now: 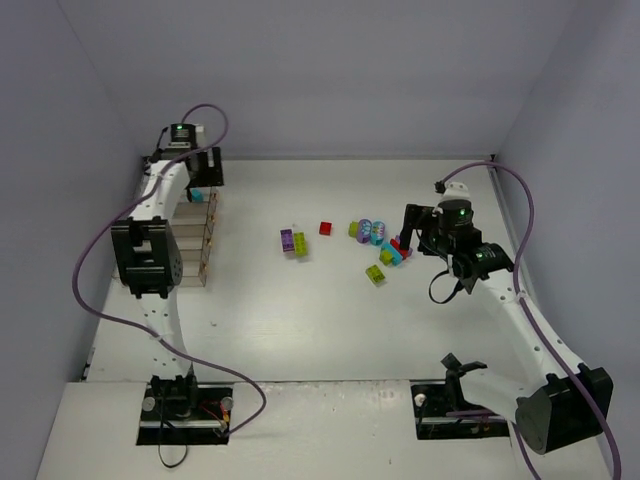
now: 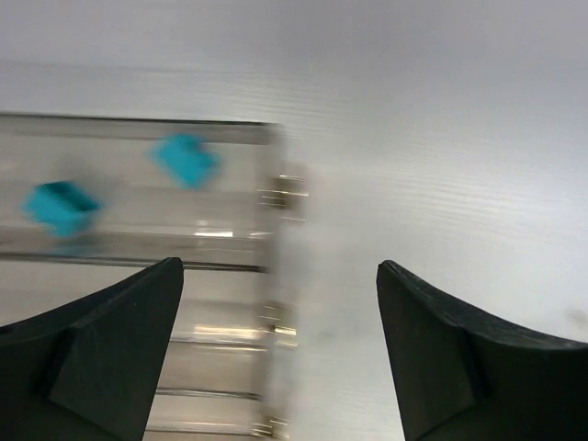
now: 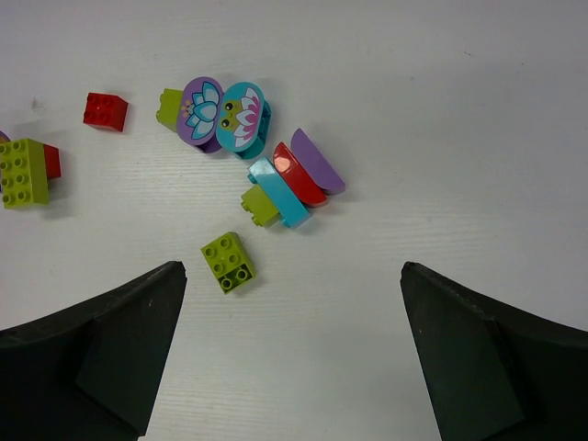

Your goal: Sort the legos into containers by color

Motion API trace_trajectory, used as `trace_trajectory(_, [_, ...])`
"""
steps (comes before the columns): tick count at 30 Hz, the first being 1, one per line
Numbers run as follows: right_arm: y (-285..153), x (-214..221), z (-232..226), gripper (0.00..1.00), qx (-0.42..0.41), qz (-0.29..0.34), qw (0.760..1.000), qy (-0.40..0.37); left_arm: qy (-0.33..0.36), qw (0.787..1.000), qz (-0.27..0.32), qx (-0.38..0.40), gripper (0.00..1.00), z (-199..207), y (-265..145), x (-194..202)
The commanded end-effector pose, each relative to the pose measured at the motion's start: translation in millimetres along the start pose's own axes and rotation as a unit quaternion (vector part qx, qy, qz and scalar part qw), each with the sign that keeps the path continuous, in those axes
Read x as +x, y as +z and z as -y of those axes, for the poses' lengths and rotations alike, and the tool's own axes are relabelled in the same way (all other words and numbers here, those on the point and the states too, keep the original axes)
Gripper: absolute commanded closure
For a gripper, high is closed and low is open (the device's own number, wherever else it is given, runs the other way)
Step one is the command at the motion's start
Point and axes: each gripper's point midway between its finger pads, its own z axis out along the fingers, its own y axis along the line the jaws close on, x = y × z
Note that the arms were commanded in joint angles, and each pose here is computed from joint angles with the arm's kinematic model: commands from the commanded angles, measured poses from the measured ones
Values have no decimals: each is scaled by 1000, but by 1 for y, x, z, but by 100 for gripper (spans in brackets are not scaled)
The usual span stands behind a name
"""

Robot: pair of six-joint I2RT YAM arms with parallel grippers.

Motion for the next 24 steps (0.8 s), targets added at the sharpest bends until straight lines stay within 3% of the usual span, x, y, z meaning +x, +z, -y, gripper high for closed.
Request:
trace_trajectory(1, [-5,-33,-12,0,-18,46,999,-2,42,992,67,101,20,115,-67,-28])
trace_trajectory(5, [-5,-30,-9,0,-14,46,999,-3,60,985,52,150,20,214,-76,7])
trace_trajectory(11, [-8,-25,-8,0,-15,45,999,6,81,981,30,174,20,297,-70,55])
trace_trajectory(16, [-11,-21,-8,0,-17,47,999,12,96,982,16,164,28,327,-46,81])
trace_trajectory(22, [-16,-20,-8,0,-20,52,998,17,96,985,-10,140,38,332,-17,99])
trace_trajectory(24, [-17,-19,-7,0,-19,53,998,17,98,986,-11,138,48,332,-13,102])
